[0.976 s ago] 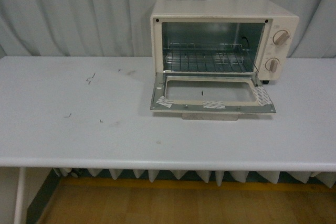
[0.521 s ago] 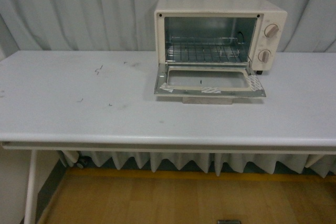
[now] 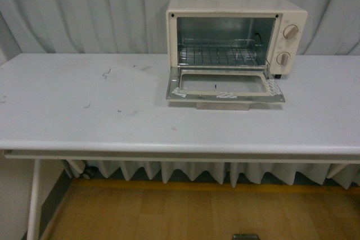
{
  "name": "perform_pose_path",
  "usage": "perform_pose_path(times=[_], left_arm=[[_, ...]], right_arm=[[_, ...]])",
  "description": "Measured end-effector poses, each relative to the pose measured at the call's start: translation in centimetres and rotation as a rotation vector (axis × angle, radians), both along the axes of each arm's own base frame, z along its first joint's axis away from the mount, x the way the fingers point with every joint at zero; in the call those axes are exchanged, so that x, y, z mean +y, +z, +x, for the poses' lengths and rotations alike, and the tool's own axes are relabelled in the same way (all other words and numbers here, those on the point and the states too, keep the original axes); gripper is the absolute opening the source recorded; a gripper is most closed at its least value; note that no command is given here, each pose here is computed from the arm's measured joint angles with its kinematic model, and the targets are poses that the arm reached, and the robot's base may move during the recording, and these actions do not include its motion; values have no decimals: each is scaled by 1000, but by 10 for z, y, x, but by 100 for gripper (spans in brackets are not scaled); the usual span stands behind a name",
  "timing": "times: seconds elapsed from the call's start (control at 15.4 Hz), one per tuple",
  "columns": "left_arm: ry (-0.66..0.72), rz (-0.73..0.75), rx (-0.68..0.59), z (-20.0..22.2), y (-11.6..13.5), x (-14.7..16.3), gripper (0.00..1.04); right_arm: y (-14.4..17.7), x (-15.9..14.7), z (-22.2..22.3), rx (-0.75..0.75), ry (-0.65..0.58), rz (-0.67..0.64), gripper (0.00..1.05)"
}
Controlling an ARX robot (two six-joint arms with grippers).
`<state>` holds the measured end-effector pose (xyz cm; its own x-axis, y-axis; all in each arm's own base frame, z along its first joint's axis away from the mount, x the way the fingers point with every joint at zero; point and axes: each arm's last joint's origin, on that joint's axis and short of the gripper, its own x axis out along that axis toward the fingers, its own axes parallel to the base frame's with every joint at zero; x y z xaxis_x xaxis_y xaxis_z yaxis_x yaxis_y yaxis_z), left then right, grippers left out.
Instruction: Open oven
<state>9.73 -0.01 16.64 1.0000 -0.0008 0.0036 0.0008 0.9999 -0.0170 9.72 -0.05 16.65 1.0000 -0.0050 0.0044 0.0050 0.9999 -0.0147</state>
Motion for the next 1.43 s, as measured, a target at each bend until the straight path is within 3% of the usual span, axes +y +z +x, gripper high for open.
perform_pose_path(times=[1.43], left_arm=[[0,0,0,0,0,0,98]], right_arm=[[0,0,0,1,0,1,98]])
